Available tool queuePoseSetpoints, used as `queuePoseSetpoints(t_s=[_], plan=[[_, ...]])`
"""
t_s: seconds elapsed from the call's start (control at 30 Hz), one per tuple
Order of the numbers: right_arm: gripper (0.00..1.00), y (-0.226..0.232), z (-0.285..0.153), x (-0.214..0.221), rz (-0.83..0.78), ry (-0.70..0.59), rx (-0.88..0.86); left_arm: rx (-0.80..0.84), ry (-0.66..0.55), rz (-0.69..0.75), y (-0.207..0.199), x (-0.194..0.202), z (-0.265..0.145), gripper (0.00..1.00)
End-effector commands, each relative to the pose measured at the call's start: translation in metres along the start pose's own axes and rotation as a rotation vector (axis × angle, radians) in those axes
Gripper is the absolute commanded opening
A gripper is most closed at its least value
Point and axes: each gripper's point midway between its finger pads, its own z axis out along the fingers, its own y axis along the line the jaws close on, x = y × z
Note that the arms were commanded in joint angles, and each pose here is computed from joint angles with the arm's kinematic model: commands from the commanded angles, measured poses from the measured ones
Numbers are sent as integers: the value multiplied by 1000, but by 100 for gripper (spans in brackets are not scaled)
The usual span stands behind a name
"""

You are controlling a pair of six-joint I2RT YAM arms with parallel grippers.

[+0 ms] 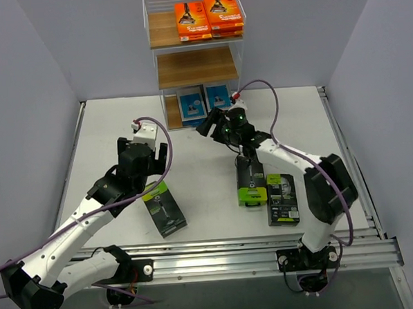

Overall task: Place and organize the shaving razors onto the shelf
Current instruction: Place the shaving razor onto shelf, then grab a shaving razor with the right arm

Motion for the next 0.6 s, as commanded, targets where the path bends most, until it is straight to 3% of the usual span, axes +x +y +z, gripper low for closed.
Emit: queuePoseSetpoints(t_s=[0.0,0.2,0.57], plan=[[70,-27,-53,23,-161,90,46,-41,-20,7,7,-11,1,94],[70,-72,-108,44,-176,72,130,-69,-2,20,11,-10,2,94],[83,-152,-214,7,-189,-43,489,-33,7,19,4,-11,1,94]])
